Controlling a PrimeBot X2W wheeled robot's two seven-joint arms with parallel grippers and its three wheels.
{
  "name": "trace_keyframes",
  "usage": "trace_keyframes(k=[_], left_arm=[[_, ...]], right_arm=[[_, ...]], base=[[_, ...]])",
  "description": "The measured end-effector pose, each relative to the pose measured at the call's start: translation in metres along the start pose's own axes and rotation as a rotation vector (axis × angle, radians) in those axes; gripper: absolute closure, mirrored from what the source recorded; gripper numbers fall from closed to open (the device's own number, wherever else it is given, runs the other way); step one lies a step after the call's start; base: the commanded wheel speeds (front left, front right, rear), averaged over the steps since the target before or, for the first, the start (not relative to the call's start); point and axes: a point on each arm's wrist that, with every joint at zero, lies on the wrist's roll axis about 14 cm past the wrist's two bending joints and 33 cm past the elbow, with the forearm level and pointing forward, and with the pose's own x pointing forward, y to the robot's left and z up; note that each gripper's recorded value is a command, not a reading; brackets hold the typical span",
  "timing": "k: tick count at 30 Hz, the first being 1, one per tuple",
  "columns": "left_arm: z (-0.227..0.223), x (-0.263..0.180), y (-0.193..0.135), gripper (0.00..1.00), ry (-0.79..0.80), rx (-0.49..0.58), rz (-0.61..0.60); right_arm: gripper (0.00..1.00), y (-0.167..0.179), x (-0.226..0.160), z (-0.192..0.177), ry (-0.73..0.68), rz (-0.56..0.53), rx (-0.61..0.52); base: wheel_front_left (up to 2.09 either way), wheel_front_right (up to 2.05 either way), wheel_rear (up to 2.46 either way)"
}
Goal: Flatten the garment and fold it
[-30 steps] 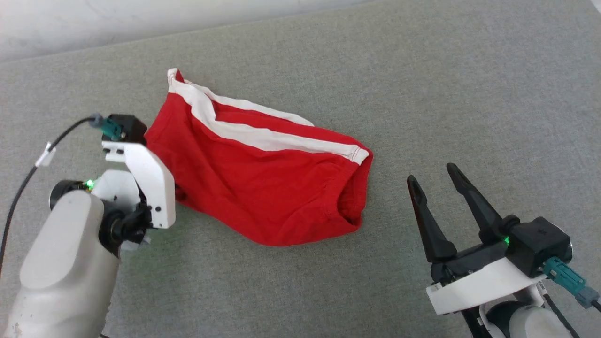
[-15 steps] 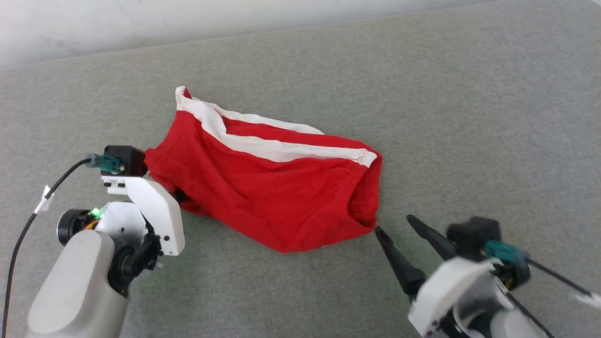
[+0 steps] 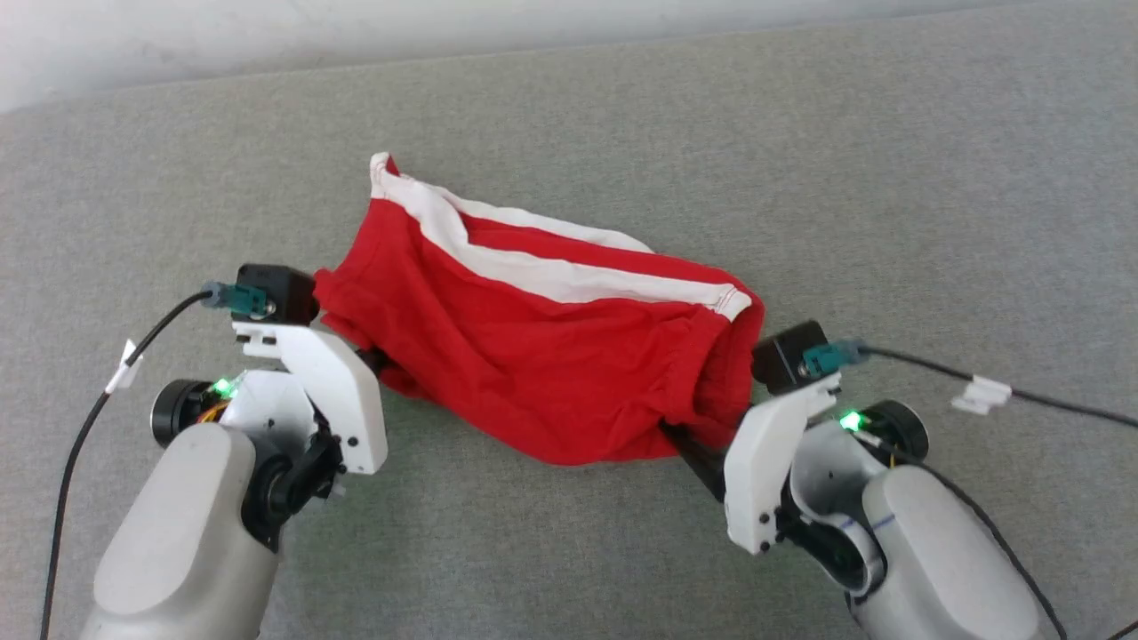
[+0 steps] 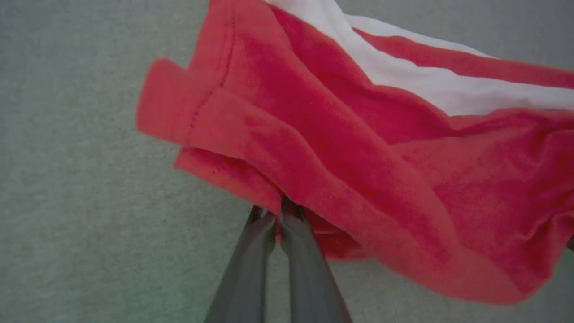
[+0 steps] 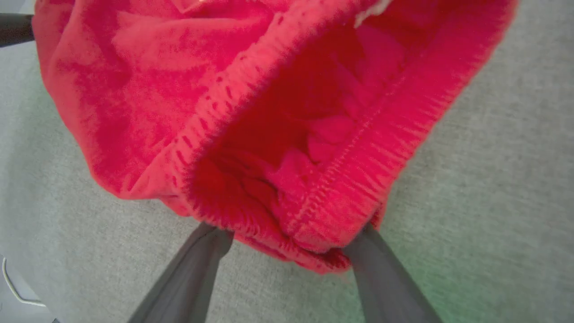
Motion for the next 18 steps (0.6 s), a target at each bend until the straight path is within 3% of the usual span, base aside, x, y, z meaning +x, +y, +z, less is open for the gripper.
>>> trace_keyframes(k=[1,2,4,11,18], left_arm=[[0.001,0.001,0.0,1.0,-0.004,-0.002,0.0],[0.001,0.001,0.001,1.0,-0.005,-0.005,0.002],[-0.001,0.002,0.001,1.0,-0.005,-0.008,-0.002],[0.005,-0.001,0.0,1.0,-0.071,-0.02,-0.003],[-0.01,-0.031,-0.013,1.0,-0.15,-0.063,-0.001]], right_arm=[[0.16,0.001,0.004,-0.002,0.022,0.005,0.002],[0.54,0.001,0.007,-0.003,0.046,0.008,-0.007],[1.0,0.002,0.011,-0.006,0.079,0.019,0.004],[1.0,0.003,0.01,0.001,0.064,0.043,-0.001],[1.0,-0.003,-0.017,0.002,0.004,0.028,-0.054]], base=[[0.0,0.0,0.0],[0.0,0.0,0.0],[0.0,0.0,0.0],[0.0,0.0,0.0],[0.0,0.0,0.0]])
